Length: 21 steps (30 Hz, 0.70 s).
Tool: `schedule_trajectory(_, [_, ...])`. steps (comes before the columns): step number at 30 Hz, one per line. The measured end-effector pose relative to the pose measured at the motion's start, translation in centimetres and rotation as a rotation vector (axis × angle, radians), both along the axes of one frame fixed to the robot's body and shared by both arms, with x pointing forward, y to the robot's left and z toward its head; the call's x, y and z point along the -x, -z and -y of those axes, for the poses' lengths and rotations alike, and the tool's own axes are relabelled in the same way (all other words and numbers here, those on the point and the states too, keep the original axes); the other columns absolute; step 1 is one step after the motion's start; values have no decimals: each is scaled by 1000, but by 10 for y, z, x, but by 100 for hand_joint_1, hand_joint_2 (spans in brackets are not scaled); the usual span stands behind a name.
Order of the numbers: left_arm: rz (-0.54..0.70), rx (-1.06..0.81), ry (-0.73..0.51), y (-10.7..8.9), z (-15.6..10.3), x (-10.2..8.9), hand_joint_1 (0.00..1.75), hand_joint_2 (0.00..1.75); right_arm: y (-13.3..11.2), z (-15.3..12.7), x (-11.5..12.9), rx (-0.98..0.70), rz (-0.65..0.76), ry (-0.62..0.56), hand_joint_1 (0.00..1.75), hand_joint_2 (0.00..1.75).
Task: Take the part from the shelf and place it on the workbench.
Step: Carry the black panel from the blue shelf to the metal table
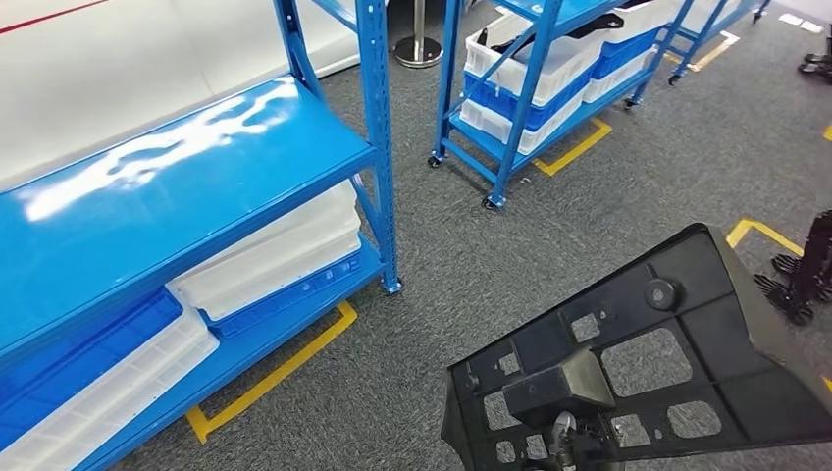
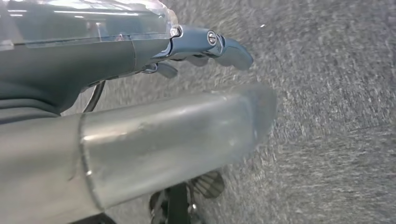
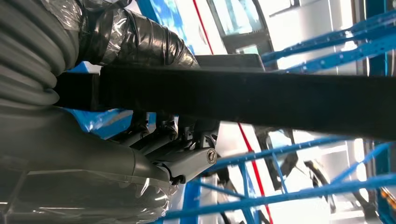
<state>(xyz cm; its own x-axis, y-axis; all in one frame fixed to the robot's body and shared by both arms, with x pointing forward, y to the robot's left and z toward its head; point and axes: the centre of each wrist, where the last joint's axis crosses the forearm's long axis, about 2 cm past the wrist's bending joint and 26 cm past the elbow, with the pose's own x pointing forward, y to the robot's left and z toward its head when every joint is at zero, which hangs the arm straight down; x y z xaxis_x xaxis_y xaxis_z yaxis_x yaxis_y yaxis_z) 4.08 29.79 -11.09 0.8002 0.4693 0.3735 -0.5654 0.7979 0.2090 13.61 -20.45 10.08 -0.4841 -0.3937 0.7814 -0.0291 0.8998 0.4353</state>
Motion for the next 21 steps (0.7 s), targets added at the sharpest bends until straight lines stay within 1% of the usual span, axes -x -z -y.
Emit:
schedule_trajectory(4, [-13,6,51,0,0,0,0,0,2,0,0,73,-13,-12,175,175])
schedule_trajectory(7, [18,-8,90,0,2,-3,0,0,1,1,-1,100,-15,4,175,175])
schedule_trajectory(12, [64,-24,121,-1,9,-6,0,0,-4,4,3,41,-2,27,175,175])
schedule_trajectory(16, [34,-12,125,0,15,-3,0,0,-3,5,6,-9,3,29,175,175])
schedule_trajectory(21, [-4,-9,125,0,19,-1,0,0,-2,9,9,-17,-3,43,175,175])
